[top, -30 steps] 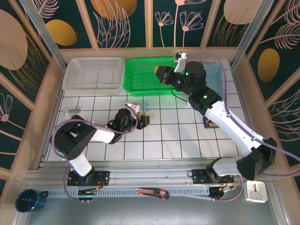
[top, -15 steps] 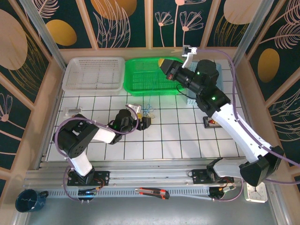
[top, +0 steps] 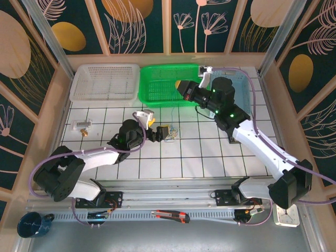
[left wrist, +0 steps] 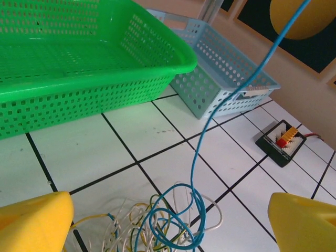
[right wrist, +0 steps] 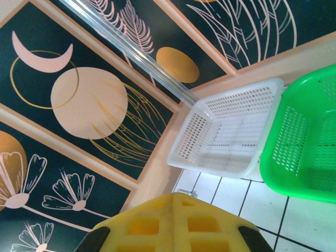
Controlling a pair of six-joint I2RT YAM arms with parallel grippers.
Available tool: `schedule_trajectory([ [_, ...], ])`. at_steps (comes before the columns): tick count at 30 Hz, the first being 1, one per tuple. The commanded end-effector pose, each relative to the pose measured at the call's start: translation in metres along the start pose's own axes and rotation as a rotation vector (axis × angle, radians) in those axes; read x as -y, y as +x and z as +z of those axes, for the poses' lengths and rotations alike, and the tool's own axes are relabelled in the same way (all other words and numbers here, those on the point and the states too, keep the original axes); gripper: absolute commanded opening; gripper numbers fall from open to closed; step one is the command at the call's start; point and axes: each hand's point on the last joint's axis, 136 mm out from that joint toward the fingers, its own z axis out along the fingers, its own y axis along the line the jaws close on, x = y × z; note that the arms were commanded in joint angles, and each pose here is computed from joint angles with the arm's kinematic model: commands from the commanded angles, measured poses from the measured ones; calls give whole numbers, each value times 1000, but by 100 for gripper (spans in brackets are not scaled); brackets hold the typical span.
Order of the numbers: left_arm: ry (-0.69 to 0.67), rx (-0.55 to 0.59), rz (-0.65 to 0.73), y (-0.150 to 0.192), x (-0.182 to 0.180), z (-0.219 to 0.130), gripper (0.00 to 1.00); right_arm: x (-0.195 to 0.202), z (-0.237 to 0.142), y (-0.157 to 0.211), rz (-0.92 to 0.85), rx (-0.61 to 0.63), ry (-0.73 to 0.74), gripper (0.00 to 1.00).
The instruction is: Untangle the cables
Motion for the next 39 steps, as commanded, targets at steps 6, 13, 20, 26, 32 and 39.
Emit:
schedule_trajectory([
  [6, 39, -34, 38, -6, 6, 28, 90, -44, 0, -2, -25, 3, -113, 0],
  [13, 33, -51, 11, 1, -1, 57, 68, -62, -1, -2, -22, -1, -157, 0],
  [20, -3, -109, -25, 36, -19, 66, 36, -95, -10, -43, -84, 63, -204, 0],
  [26, -22, -156, -59, 66, -29, 59, 18, -125, -35, -102, -107, 189, -295, 0],
  [32, -31, -177, -77, 80, -33, 54, 22, -144, -75, -156, -139, 341, -347, 0],
  [39, -35, -193, -91, 91, -36, 50, 24, -164, -132, -200, -187, 524, -381, 0],
])
